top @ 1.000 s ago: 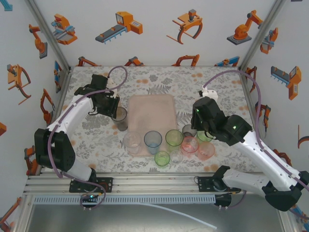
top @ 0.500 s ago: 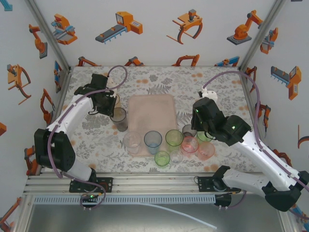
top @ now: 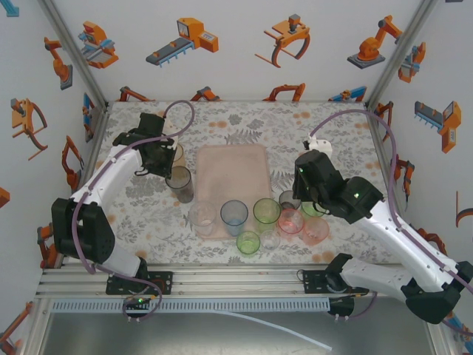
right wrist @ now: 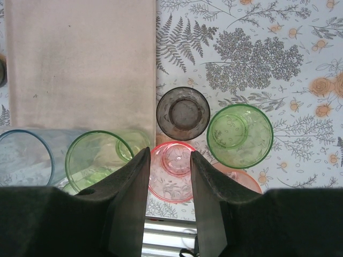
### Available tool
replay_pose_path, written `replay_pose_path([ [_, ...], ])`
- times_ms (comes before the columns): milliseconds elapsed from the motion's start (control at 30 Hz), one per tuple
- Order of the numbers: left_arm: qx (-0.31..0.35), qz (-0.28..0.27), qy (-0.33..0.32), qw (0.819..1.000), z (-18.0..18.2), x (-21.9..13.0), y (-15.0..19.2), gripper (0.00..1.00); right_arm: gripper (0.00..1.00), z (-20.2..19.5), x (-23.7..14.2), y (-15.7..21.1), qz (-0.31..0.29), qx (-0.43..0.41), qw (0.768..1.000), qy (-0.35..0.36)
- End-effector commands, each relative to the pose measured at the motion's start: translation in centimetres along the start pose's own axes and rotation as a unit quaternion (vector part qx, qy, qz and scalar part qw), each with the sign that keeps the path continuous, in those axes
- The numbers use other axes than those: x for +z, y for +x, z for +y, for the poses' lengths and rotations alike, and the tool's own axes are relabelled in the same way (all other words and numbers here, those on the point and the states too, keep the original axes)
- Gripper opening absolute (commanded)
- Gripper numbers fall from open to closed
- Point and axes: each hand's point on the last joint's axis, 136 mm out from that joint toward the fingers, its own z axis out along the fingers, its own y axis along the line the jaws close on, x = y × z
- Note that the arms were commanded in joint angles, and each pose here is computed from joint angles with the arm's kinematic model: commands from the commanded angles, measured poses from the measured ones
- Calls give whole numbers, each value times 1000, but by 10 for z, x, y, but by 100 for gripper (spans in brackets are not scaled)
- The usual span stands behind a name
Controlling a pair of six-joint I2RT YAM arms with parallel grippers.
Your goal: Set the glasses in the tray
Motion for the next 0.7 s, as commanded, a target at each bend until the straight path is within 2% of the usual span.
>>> replay_pose_path([
  [0,12,-23,-2,1000,-3,-20,-9,14,37,-3,-2,-5,-15,5,1000,1],
  [667,36,-47,22,998,-19,-59,-19,14,37,-5,-1,-4,-15,9,1000,3],
])
